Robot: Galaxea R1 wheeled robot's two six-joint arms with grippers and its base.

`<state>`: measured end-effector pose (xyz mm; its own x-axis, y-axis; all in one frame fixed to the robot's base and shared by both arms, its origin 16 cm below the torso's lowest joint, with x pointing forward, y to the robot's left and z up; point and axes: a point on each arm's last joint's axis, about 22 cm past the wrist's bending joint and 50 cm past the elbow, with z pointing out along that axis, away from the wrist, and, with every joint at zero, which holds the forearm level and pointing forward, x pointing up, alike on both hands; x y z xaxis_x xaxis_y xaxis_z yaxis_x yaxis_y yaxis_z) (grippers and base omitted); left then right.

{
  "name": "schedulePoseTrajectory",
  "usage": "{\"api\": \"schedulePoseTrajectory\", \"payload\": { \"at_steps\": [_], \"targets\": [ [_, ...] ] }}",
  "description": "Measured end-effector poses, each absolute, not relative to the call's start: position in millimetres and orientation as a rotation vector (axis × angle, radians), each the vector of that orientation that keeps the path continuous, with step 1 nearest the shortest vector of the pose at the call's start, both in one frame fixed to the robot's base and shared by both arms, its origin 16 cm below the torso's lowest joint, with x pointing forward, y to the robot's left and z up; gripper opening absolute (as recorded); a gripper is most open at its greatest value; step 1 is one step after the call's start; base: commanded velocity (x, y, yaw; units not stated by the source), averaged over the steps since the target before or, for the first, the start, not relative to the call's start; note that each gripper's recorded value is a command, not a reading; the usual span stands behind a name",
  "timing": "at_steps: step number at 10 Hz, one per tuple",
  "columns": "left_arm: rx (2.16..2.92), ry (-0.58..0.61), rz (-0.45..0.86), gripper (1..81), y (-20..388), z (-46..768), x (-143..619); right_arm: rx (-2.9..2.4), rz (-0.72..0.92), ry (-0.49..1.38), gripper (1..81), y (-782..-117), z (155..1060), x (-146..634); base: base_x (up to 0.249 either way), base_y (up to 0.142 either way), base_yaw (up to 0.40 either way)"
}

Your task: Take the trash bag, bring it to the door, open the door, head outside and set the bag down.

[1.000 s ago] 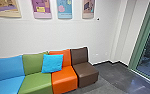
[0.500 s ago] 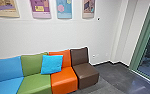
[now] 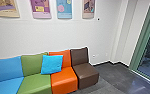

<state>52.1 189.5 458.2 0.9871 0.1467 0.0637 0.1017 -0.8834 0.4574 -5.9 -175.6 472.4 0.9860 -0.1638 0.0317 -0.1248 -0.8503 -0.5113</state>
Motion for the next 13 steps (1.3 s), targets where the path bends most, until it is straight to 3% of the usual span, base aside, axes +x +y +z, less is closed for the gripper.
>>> {"api": "schedulePoseTrajectory", "payload": {
  "at_steps": [6,13],
  "targets": [
    [2.675,0.18,0.133,81.1,241,474,52,-2.562,-0.089,0.205,81.1,-193,494,-6,0.0,0.0,0.0],
    [2.656,0.391,0.002,81.1,282,489,96,-2.525,0.022,0.276,81.1,-231,534,-7,0.0,0.0,0.0]
  ]
}}
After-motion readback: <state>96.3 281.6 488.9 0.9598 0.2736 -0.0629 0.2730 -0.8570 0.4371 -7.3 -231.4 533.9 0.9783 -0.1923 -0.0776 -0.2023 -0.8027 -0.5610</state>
